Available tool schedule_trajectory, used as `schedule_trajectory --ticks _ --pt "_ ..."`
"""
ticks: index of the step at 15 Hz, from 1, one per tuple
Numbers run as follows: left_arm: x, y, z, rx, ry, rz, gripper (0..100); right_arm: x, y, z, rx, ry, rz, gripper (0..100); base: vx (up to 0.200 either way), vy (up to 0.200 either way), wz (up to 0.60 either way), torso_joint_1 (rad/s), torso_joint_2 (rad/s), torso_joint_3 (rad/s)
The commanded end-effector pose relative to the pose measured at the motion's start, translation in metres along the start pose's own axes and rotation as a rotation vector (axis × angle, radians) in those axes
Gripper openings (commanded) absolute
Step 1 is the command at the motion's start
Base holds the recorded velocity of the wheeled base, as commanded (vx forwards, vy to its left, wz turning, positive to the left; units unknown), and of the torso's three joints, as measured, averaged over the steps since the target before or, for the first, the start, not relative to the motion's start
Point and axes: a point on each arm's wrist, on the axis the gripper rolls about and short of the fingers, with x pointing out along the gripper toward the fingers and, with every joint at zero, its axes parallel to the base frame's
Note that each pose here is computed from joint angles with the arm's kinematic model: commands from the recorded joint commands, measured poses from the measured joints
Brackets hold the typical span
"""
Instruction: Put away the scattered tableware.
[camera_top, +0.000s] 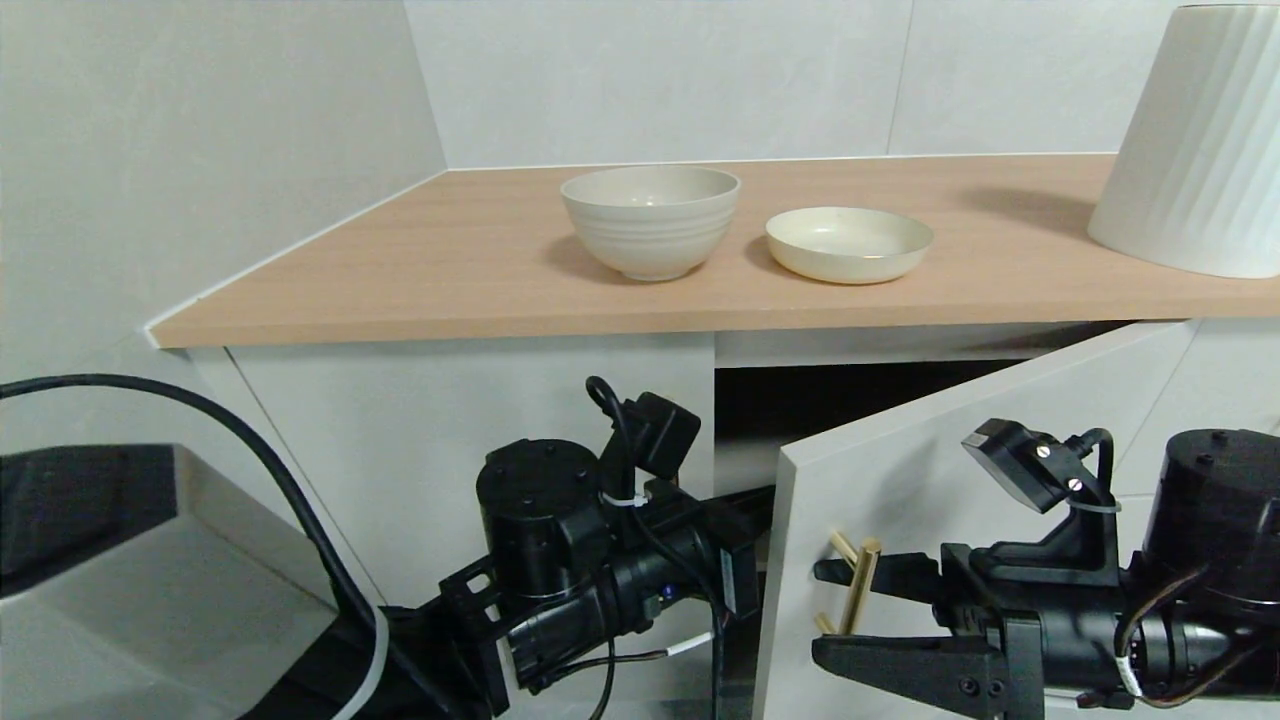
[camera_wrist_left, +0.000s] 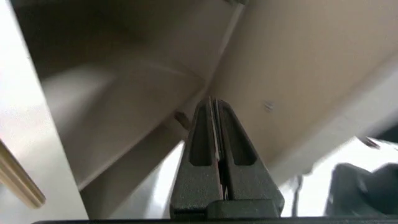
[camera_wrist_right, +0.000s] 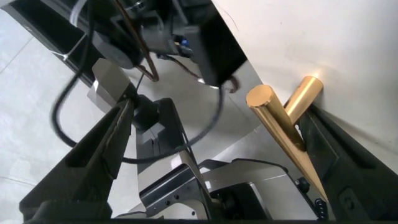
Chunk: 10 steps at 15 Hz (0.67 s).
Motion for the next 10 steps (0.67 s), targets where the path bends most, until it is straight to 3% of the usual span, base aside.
schedule_trajectory --ticks 1,10 --pt "0.006 0.000 -0.004 -0.002 0.003 0.002 0 -0.002 -0.001 0.001 -0.002 -0.008 -0.009 100 0.000 0.000 0.00 0.000 0.00 0.000" --pt "0.008 0.000 -0.003 0.000 -0.002 -0.012 0 -0.014 -0.026 0.006 -0.022 -0.045 -0.115 100 0.000 0.000 0.00 0.000 0.00 0.000"
